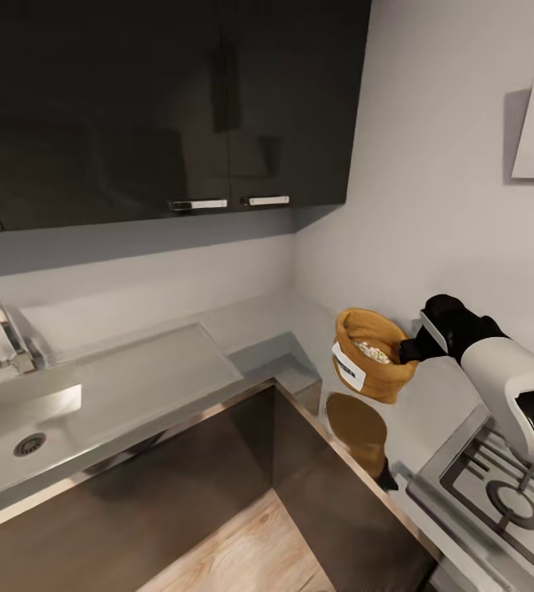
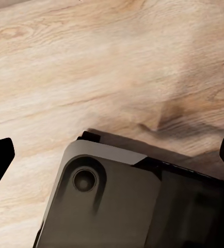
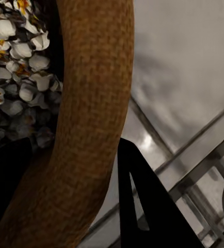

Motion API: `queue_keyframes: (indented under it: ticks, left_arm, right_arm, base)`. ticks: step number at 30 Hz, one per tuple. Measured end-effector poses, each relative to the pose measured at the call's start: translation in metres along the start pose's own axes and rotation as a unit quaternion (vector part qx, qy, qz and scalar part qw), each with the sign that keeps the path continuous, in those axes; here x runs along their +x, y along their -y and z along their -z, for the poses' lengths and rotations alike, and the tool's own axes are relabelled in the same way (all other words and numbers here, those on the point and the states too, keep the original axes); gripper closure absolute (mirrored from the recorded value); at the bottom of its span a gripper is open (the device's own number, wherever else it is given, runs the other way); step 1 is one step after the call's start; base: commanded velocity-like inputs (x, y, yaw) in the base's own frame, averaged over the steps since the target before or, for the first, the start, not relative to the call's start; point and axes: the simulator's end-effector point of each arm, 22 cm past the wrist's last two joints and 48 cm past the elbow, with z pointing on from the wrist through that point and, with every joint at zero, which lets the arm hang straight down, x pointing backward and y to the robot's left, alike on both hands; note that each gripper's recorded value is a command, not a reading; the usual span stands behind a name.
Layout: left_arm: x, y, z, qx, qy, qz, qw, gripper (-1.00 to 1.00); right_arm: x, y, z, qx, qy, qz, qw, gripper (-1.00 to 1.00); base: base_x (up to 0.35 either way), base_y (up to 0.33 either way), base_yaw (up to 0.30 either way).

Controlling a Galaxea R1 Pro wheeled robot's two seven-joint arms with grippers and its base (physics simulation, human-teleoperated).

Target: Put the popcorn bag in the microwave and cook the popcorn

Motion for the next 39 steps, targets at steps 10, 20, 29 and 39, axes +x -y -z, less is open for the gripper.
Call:
queue_keyframes:
  ticks: [10, 20, 29, 39]
  left_arm:
    - [0.0, 0.001, 0.0, 0.001, 0.0, -0.003, 1.0, -1.0]
    - [0.0, 0.0, 0.0, -0.001, 0.0, 0.002, 1.0, -1.0]
    - [0.0, 0.0, 0.0, -0.001, 0.0, 0.003, 1.0, -1.0]
    - [0.0, 0.0, 0.0, -0.001, 0.0, 0.002, 1.0, -1.0]
  right_arm:
    - [-0.001, -0.003, 0.001, -0.016, 0.003, -0.02, 0.9997, 1.0]
    - [-0.002, -0.001, 0.0, -0.021, 0.005, -0.039, 0.999, 1.0]
    - [-0.001, 0.007, -0.001, -0.003, 0.003, -0.039, 0.9992, 1.0]
    - [-0.001, 0.015, 0.0, 0.016, 0.003, -0.039, 0.9991, 1.0]
  base:
    - [0.0, 0.0, -0.3]
    - [-0.152, 0.046, -0.3]
    - [-0.328, 0.118, -0.3]
    - [-0.332, 0.102, -0.3]
